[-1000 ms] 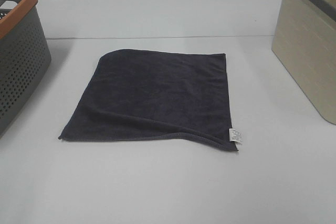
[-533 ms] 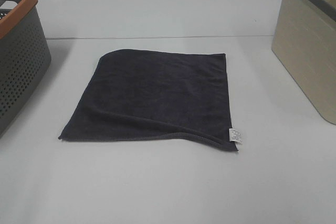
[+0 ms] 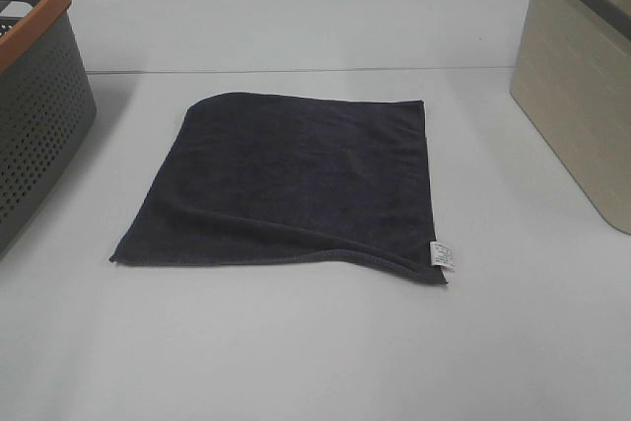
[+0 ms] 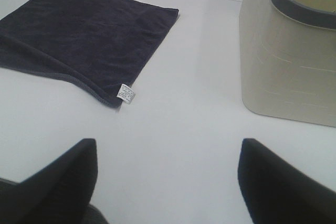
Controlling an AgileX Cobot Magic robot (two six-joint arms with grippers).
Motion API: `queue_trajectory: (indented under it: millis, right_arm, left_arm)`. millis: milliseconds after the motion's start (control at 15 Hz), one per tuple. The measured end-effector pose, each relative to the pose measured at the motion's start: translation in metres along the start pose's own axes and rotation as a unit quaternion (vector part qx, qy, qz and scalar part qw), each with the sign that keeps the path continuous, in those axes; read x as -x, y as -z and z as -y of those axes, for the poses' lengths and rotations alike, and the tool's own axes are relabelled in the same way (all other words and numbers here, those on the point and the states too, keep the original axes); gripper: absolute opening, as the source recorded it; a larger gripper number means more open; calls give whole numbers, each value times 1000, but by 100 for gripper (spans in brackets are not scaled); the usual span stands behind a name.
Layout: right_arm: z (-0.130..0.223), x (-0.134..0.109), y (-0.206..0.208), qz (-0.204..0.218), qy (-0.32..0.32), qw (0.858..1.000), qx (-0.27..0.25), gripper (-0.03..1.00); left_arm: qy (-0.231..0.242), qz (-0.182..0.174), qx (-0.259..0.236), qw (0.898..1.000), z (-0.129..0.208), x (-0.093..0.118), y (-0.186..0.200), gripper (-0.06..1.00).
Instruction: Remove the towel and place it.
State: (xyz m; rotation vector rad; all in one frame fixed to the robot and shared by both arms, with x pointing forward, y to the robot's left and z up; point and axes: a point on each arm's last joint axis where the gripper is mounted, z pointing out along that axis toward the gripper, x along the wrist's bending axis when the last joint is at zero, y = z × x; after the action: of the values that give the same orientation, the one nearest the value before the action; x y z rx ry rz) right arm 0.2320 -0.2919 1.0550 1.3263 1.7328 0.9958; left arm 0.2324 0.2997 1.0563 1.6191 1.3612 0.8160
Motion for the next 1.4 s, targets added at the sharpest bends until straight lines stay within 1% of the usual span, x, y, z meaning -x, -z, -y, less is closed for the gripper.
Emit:
queue_trajectory:
  millis: [533,667,933,1400]
  right_arm:
    - [0,0,0,0,0,1000,0,74]
    - [0,0,0,0,0,1000,0,74]
    - [0,0,0,0,0,1000,0,74]
    - [0,0,0,0,0,1000,0,74]
  left_arm:
    - [0,0,0,1000,0,0,0,93]
    - [8,-16,1,1000,0,0,0,93]
    - [41,-86,4,995,0,1,0,93]
    - [42,-88,4,995,0,1,0,93]
